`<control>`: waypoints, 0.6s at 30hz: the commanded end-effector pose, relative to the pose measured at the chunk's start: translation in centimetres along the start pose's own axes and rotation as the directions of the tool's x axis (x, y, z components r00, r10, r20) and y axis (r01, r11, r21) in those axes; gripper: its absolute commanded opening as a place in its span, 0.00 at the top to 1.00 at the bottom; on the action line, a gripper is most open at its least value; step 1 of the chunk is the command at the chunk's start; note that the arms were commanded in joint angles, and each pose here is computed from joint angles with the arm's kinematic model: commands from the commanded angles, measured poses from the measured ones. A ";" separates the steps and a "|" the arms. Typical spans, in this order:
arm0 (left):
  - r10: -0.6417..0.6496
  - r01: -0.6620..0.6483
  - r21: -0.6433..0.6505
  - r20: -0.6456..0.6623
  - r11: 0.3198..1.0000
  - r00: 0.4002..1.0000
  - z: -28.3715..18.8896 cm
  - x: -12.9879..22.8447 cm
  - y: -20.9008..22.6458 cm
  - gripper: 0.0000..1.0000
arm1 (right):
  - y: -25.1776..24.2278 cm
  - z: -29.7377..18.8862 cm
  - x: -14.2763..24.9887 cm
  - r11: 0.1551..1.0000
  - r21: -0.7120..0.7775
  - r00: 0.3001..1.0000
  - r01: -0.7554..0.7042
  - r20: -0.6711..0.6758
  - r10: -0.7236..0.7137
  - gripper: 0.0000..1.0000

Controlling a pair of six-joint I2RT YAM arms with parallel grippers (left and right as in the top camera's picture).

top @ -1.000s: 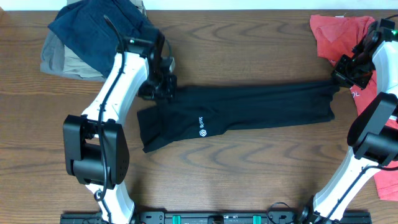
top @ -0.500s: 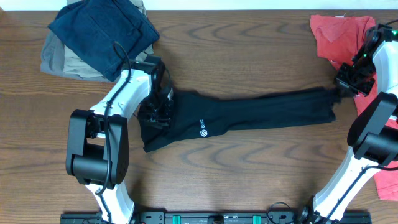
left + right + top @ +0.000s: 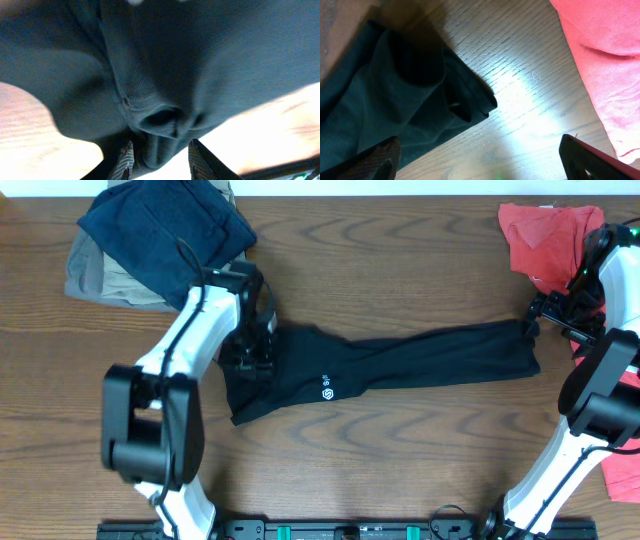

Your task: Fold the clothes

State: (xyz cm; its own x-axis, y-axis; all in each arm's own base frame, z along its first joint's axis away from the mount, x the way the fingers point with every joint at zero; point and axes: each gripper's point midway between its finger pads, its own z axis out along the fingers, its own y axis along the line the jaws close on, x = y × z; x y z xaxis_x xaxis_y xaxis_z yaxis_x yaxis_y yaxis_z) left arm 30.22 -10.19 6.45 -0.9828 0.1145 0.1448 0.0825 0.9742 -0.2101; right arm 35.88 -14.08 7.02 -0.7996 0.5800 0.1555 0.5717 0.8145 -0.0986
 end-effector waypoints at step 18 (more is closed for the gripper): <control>0.035 -0.038 0.012 0.172 0.999 0.984 0.8 -5.7 -0.1 0.19 | 6.3 -0.5 0.3 0.989 0.017 0.986 0.148 0.075 -0.149 0.04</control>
State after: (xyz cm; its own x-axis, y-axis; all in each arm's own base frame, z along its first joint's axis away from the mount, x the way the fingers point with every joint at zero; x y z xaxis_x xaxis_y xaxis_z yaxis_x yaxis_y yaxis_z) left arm 35.90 -11.38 6.14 -0.9916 0.1129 -0.0628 0.1245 0.9650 -0.2308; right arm 38.61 -9.30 6.87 -0.8784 0.4654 0.1089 0.4577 0.8847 -0.0889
